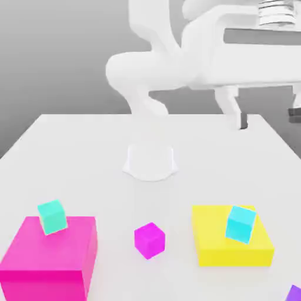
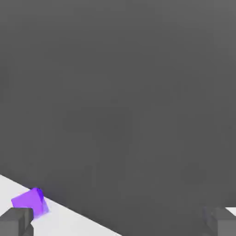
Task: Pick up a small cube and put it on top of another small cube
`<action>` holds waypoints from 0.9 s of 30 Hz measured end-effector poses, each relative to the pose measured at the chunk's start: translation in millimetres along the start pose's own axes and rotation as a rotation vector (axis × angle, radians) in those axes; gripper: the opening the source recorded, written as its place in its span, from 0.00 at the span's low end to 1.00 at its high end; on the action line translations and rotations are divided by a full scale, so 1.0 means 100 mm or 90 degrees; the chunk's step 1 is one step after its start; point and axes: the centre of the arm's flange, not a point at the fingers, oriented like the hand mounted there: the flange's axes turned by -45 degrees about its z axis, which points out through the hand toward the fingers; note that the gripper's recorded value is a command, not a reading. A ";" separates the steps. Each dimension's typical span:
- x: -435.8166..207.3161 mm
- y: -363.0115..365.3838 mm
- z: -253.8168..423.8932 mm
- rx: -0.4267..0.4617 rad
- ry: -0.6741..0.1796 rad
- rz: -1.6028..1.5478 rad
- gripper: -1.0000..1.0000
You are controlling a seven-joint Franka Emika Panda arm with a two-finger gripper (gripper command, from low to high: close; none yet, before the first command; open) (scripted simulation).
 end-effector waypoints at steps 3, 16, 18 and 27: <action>0.05 -0.25 0.52 0.019 -0.039 -0.051 0.50; -0.38 -1.25 2.71 0.087 -0.192 -0.235 0.50; -0.48 -1.29 3.02 0.089 -0.194 -0.238 0.50; -0.48 -1.29 3.01 0.089 -0.196 -0.239 0.00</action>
